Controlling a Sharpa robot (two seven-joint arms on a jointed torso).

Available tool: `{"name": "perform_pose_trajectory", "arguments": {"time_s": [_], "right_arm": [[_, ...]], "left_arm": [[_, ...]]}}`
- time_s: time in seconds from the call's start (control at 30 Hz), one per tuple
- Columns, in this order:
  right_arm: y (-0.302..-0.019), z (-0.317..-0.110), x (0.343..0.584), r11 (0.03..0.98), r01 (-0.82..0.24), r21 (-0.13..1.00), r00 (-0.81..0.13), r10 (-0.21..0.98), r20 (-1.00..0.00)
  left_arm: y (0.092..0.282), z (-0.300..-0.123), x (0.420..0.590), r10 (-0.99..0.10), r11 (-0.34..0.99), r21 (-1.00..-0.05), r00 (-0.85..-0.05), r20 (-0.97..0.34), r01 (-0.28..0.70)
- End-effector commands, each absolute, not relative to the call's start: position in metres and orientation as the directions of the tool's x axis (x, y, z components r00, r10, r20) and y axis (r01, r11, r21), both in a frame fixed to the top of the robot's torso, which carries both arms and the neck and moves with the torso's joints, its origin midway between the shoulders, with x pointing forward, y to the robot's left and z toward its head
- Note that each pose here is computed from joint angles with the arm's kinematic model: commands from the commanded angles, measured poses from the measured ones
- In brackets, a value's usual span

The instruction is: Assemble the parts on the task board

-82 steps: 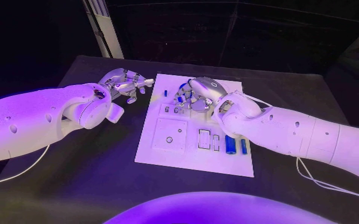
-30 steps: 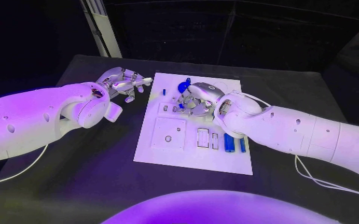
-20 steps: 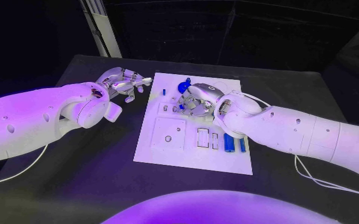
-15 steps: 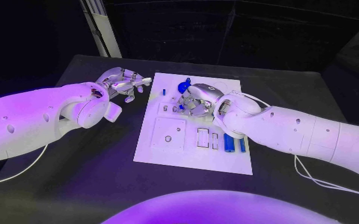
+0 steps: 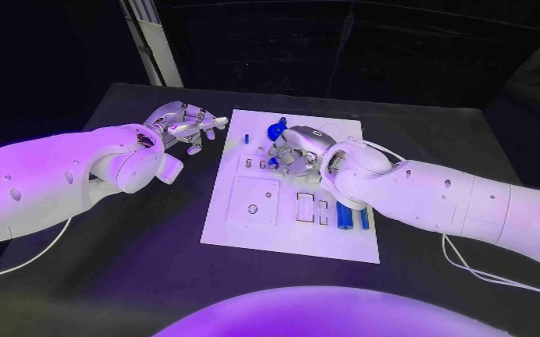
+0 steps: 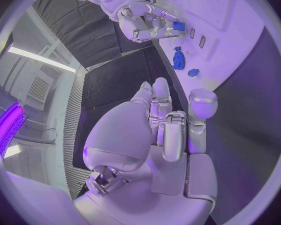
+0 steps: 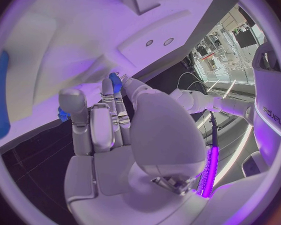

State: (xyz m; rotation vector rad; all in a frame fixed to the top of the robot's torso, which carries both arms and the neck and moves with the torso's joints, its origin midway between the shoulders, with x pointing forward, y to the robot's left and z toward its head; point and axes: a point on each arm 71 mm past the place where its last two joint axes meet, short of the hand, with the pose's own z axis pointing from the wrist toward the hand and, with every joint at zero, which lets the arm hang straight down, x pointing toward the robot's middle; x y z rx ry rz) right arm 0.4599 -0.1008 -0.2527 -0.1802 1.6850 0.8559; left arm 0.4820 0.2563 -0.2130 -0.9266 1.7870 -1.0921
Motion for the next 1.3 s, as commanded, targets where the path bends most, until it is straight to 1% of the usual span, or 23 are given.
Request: {"name": "perform_pose_trajectory", "arguments": {"time_s": [0.03, 0.33, 0.47, 0.87, 1.13, 1.3], "right_arm": [[-0.101, -0.251, 0.460, 0.729, -0.538, 0.423, -0.286, 0.314, -0.905], [-0.098, -0.250, 0.458, 0.731, -0.545, 0.411, -0.279, 0.304, -0.911], [-0.095, -0.248, 0.456, 0.732, -0.561, 0.388, -0.260, 0.289, -0.921], [-0.086, -0.240, 0.445, 0.763, -0.596, 0.251, -0.160, 0.193, -0.968], [-0.078, -0.234, 0.436, 0.784, -0.608, 0.127, -0.093, 0.089, -0.992], [-0.075, -0.235, 0.435, 0.793, -0.606, 0.056, -0.073, 0.015, -0.997]], "left_arm": [[0.255, -0.212, 0.482, -0.881, 0.347, -0.924, -0.395, -0.262, -0.160], [0.256, -0.212, 0.482, -0.881, 0.347, -0.924, -0.394, -0.262, -0.161], [0.256, -0.212, 0.482, -0.881, 0.347, -0.924, -0.393, -0.263, -0.161], [0.257, -0.212, 0.482, -0.881, 0.348, -0.923, -0.393, -0.263, -0.162], [0.257, -0.212, 0.482, -0.881, 0.348, -0.923, -0.393, -0.262, -0.163], [0.257, -0.212, 0.482, -0.881, 0.348, -0.923, -0.394, -0.262, -0.164]]}}
